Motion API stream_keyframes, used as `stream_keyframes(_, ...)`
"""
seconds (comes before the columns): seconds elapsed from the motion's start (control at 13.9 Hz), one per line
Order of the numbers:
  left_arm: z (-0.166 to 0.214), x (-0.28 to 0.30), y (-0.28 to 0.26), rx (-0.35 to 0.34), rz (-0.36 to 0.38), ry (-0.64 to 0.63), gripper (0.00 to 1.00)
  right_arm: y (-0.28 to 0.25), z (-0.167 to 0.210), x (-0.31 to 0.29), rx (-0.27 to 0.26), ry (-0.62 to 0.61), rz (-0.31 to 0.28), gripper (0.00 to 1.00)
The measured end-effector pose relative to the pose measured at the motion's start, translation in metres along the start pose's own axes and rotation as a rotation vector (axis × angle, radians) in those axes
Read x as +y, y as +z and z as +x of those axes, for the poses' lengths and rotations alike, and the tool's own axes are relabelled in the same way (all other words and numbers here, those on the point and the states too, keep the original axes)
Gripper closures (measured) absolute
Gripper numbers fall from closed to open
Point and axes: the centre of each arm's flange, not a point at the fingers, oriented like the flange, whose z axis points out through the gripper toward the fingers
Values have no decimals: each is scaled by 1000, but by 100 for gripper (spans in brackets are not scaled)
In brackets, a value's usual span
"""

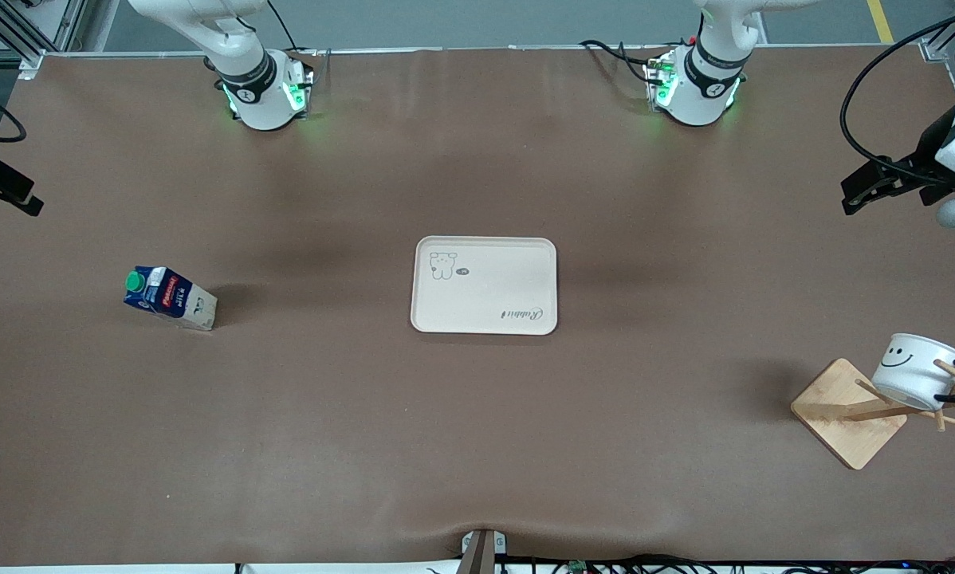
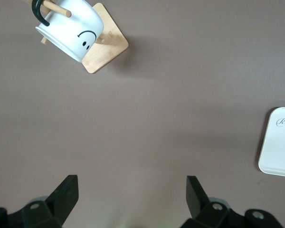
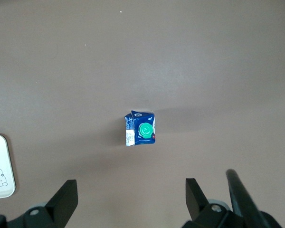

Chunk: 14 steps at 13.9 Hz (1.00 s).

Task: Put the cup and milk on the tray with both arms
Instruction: 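Move the left gripper toward the white mug while the right gripper approaches the milk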

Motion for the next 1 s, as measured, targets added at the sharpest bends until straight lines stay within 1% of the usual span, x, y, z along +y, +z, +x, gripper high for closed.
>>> stream_keyframes(0.36, 5, 2, 4, 1, -2, -1, 0, 0, 0, 0, 0, 0, 0, 0)
stream_keyframes(0.57, 15, 4, 11, 11, -6, -41, 0, 3, 2, -1, -5, -1, -1, 0)
stream_keyframes(0.65, 21, 5, 14, 24, -9, -56, 0, 5, 3, -1, -8, -1, -2, 0)
stream_keyframes(1.0, 55, -2, 48, 131, -32, -88, 0, 15, 9, -4, -26, -3, -6, 0)
